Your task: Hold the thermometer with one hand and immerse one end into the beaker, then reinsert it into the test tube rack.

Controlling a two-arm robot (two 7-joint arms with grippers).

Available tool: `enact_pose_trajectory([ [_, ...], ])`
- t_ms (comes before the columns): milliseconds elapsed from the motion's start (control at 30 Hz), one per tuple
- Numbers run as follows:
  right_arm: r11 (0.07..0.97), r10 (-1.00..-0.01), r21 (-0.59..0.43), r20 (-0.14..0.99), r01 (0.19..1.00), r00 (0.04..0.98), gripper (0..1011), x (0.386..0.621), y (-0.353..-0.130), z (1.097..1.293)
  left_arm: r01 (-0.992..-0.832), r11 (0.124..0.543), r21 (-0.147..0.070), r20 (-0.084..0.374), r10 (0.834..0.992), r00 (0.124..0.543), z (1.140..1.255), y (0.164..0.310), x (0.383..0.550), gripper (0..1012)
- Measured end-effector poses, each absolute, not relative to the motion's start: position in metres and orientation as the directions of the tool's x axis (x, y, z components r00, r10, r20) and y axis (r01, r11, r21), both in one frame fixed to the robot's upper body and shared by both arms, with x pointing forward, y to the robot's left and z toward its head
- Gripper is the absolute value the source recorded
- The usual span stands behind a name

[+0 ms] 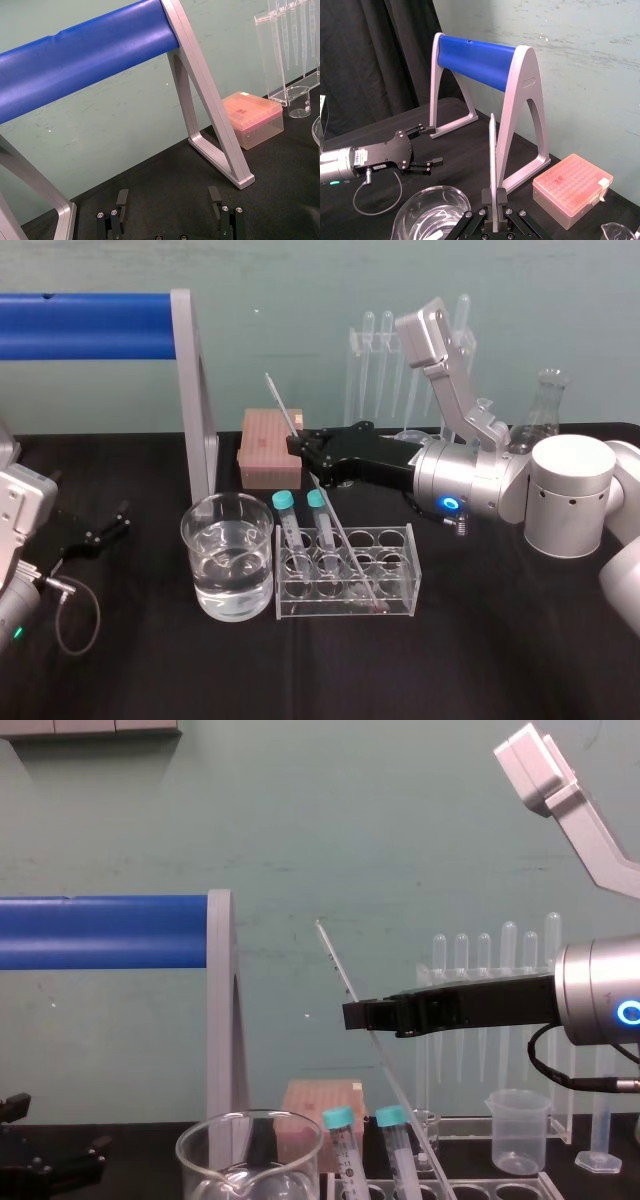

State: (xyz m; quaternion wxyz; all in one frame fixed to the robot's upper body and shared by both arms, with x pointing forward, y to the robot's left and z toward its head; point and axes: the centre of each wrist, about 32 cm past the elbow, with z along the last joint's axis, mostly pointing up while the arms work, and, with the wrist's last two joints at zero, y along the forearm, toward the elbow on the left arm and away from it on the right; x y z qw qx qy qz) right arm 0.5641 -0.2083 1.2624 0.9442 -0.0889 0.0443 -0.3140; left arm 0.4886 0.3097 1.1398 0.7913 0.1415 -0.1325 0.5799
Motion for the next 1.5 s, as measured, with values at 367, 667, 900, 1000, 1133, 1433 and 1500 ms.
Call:
enact_pose_trajectory([
  [367,0.801,-0.596,-0.104,-0.055,0.590,0.801,55,0.559,-0.212,1.261,-0.955,0.287,0.070,0.374,0.880,0.292,1.140,0.310,0.489,1008],
  [667,0.817,-0.569,0.149,0.056,0.556,0.821,55,0.549,-0.222,1.277,-0.955,0.287,0.070,0.374,0.880,0.292,1.140,0.310,0.489,1008],
  [900,0.813,-0.543,0.297,0.079,0.500,0.836,55,0.541,-0.229,1.299,-0.955,0.287,0.070,0.374,0.880,0.292,1.140,0.310,0.489,1008],
  [1000,0.810,-0.520,0.364,0.081,0.460,0.850,55,0.544,-0.227,1.313,-0.955,0.287,0.070,0.374,0.880,0.292,1.140,0.310,0.489,1008],
  [1133,0.811,-0.486,0.417,0.092,0.410,0.869,55,0.552,-0.220,1.327,-0.955,0.287,0.070,0.374,0.880,0.292,1.140,0.310,0.489,1008],
  [1433,0.863,-0.337,0.427,0.089,0.270,0.937,55,0.580,-0.184,1.324,-0.955,0.287,0.070,0.374,0.880,0.292,1.140,0.310,0.489,1008],
  [1500,0.873,-0.315,0.416,0.080,0.255,0.946,55,0.584,-0.178,1.319,-0.955,0.287,0.070,0.374,0.880,0.292,1.140,0.310,0.489,1008],
])
